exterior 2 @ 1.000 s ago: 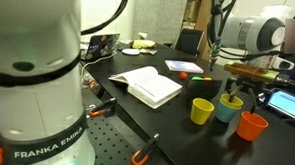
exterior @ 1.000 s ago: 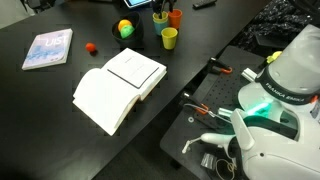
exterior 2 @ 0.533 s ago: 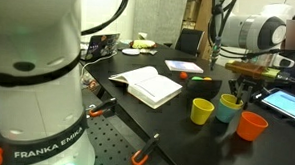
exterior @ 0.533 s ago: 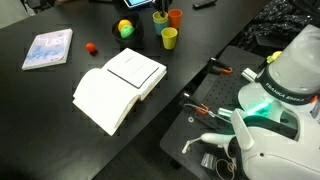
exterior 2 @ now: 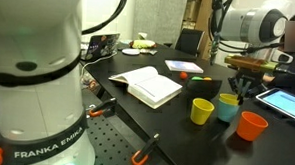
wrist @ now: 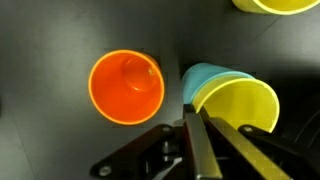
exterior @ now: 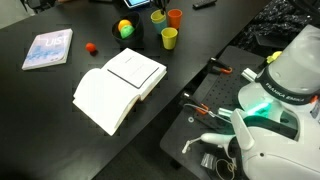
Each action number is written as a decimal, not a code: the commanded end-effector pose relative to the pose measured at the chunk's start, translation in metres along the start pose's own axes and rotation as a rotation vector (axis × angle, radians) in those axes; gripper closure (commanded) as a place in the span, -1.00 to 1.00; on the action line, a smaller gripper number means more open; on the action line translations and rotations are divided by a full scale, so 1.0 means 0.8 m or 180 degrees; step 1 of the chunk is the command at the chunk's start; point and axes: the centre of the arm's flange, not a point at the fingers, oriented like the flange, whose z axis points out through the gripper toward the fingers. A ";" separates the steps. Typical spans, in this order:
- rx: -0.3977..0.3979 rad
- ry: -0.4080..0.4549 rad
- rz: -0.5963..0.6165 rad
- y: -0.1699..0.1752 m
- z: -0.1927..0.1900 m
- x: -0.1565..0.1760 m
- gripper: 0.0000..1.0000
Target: Unstack the cups
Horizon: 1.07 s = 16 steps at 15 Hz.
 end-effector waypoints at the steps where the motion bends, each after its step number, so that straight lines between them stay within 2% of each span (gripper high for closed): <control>1: -0.0001 -0.0199 0.0071 -0.003 -0.019 0.003 0.98; 4: 0.0221 -0.0359 0.0163 0.000 -0.018 0.000 0.98; 6: 0.0511 -0.0376 0.0246 -0.003 -0.028 -0.001 0.98; 9: 0.0871 -0.0187 0.0303 -0.008 -0.053 0.003 0.98; 11: 0.0921 -0.0053 0.0272 -0.007 -0.075 0.006 0.98; 16: 0.0816 0.0182 0.0042 -0.001 -0.140 0.008 0.98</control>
